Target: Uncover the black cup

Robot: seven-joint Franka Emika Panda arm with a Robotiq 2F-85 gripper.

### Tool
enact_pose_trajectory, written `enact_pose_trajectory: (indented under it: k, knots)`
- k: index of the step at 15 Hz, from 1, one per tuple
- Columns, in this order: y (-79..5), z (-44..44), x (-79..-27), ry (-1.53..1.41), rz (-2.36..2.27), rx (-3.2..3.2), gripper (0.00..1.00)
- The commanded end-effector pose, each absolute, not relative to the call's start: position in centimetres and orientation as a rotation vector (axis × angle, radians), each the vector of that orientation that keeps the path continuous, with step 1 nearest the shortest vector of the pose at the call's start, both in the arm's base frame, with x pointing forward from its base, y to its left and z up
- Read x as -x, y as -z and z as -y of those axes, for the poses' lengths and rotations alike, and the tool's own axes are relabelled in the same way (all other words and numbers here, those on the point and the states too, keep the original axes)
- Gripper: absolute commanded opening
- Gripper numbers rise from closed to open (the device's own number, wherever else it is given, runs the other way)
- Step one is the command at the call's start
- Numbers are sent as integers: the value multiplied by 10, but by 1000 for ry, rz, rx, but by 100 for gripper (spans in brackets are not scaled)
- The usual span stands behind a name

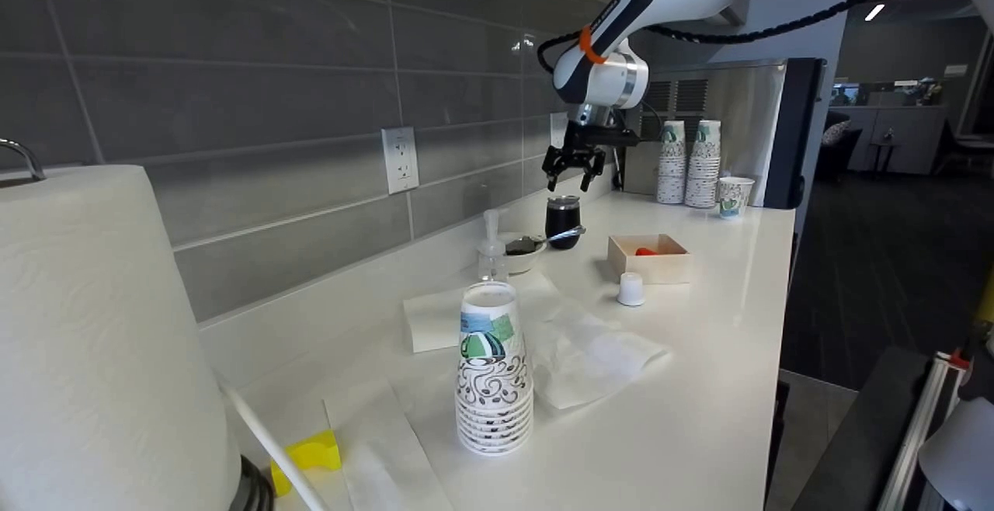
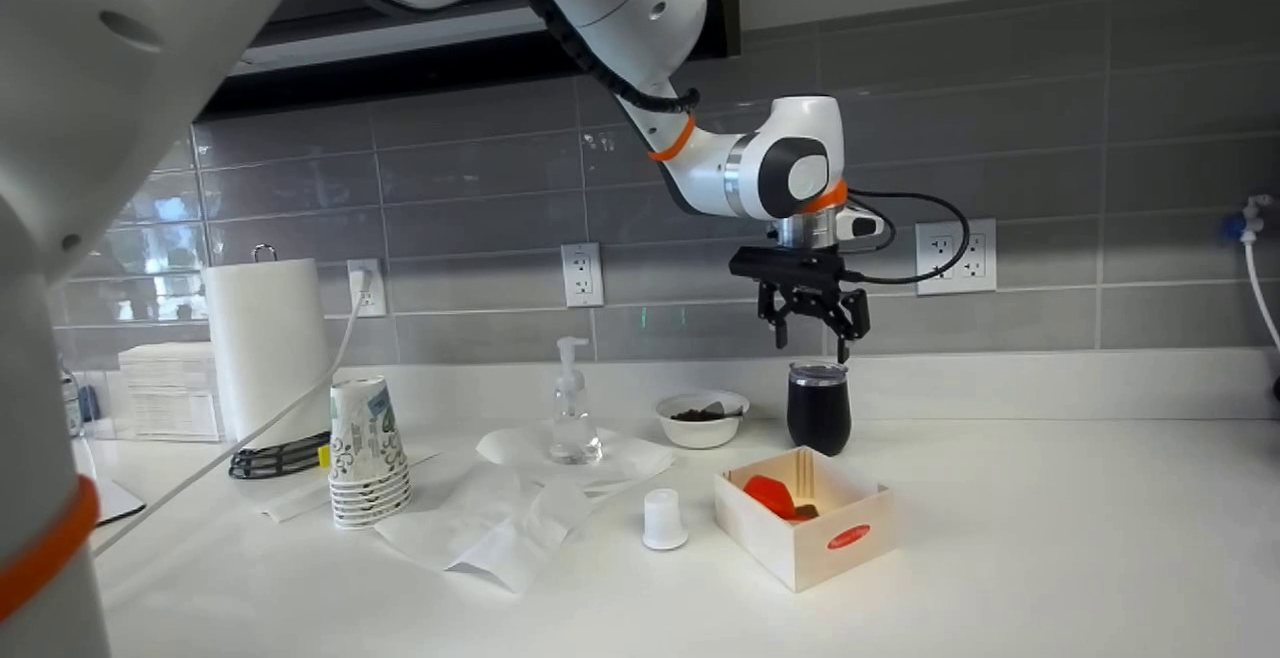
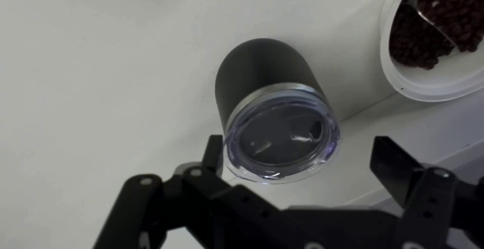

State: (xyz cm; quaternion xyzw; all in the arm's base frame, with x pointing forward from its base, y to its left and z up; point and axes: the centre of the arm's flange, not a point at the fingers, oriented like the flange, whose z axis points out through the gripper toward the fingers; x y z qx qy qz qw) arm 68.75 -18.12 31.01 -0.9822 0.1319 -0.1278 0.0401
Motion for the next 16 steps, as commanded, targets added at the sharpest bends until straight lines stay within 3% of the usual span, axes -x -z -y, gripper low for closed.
enact_pose_trajectory:
  k: [1, 16]
  knots:
    - [-323, 186, -698, 346, -488, 3012, 100]
    - [-306, 190, -724, 217, -613, 3002, 100]
